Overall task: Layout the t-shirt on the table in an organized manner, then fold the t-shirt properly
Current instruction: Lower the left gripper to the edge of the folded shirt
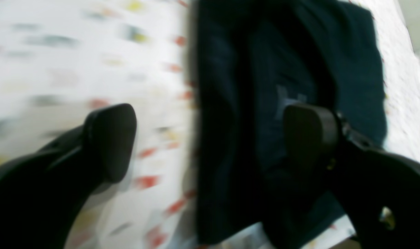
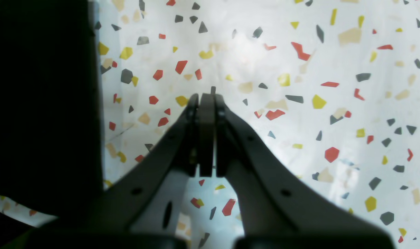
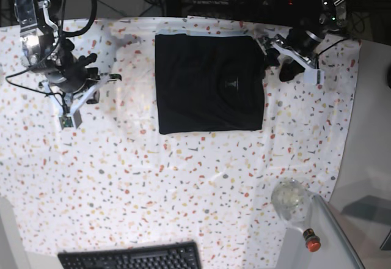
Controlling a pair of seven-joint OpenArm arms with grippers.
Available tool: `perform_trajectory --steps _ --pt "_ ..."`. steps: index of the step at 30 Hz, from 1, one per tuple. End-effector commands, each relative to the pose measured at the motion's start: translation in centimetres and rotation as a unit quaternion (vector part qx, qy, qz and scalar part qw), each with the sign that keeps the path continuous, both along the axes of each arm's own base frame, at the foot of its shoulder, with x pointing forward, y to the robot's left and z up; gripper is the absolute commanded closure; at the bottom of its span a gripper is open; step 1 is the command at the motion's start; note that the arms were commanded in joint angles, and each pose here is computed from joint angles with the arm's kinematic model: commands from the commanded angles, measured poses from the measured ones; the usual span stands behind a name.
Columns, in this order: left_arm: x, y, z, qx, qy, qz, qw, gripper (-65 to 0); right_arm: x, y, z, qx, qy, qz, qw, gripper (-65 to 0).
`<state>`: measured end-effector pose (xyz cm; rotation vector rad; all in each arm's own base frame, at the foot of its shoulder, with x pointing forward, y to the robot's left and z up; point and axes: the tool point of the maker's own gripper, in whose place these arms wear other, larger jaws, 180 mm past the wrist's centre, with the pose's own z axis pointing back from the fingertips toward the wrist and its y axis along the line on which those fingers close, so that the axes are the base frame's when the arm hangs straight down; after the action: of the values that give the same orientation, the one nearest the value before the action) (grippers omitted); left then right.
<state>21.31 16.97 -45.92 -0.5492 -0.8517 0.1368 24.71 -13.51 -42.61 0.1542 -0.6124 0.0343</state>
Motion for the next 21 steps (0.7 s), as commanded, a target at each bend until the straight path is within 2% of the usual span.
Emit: perform_trajectory --steps 1,12,14,21 --pt "0.6 0.3 0.6 -0.004 -0.015 0.001 1.000 -65.0 1.0 -0.2 1.0 -0.001 -0.023 0.001 0.9997 0.0" --pt "0.2 0.0 -3.2 -0.032 0.037 0.019 0.999 -64.0 0.7 -0.5 0.6 -0.004 -0.016 0.000 0.9999 0.0" --pt "0.2 -0.4 -3.5 -0.035 0.043 0.013 0.998 -52.8 0.7 -0.5 0.5 -0.004 -0.015 0.000 0.9999 0.0" --pt "0.0 -0.7 -4.0 -0.024 0.055 -0.020 0.998 -5.8 0.7 -0.5 0.5 -0.004 -0.015 0.000 0.9999 0.0"
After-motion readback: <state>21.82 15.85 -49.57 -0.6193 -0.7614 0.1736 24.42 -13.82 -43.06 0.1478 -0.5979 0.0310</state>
